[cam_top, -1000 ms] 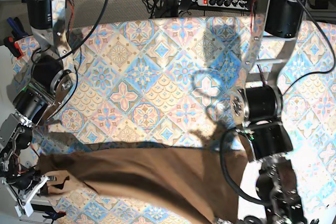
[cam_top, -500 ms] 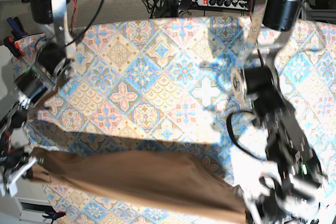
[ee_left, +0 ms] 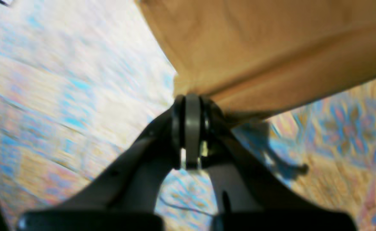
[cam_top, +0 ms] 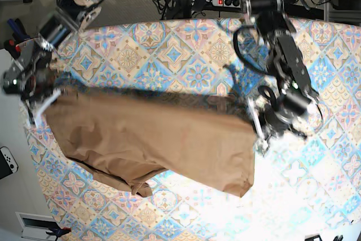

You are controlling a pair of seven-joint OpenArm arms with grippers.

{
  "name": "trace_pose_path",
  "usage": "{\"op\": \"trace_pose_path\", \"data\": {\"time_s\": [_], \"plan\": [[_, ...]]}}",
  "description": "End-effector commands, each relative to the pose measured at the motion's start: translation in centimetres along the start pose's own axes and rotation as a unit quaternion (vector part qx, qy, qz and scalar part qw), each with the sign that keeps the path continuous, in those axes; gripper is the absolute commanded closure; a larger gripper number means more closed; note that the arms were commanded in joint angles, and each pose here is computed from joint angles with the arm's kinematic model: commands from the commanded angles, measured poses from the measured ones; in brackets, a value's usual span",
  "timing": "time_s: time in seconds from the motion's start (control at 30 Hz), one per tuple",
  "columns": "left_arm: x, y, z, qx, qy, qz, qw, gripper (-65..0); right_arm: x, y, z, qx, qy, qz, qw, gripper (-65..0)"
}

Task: Layout the t-shirt on the table in an organized manner, then fold the t-shirt properly
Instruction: 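Swing the shirt down and lay it flat between both grippers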

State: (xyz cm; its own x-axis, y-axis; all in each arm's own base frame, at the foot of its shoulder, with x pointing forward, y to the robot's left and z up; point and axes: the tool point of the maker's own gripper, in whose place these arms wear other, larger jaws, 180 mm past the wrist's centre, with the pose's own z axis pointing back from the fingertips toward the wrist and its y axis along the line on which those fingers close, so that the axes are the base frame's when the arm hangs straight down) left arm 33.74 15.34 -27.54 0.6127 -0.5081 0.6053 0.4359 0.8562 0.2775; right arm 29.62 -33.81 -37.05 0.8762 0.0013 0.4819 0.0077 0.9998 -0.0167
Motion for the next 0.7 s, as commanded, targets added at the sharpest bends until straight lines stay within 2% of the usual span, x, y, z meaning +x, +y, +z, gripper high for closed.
{"op": "trace_pose_path", "data": {"time_s": [0.0, 0.3, 0.4, 0.67], "plan": [[-0.1, 0.1, 0.3, 0.005, -0.004, -0.002, 1.000, 0.0, 2.4, -1.0, 1.2, -0.012, -0.043, 0.010, 0.9989, 0.0], [-7.9, -4.4, 1.0, -0.033, 0.081, 0.000, 0.996, 0.0, -6.6, -1.5, 0.3, -0.015, 0.041, -0.015, 0.9989, 0.0], [-10.3, -5.8, 1.2, -0.050, 0.108, 0.003, 0.993, 0.0, -9.3, -0.6, -0.1, -0.005, 0.065, -0.026, 0.9975, 0.0], [-16.3, -9.6, 2.6, -0.094, 0.181, 0.010, 0.979, 0.0, -10.4, -0.6, 0.0, -0.006, 0.072, -0.032, 0.9969, 0.0]]}}
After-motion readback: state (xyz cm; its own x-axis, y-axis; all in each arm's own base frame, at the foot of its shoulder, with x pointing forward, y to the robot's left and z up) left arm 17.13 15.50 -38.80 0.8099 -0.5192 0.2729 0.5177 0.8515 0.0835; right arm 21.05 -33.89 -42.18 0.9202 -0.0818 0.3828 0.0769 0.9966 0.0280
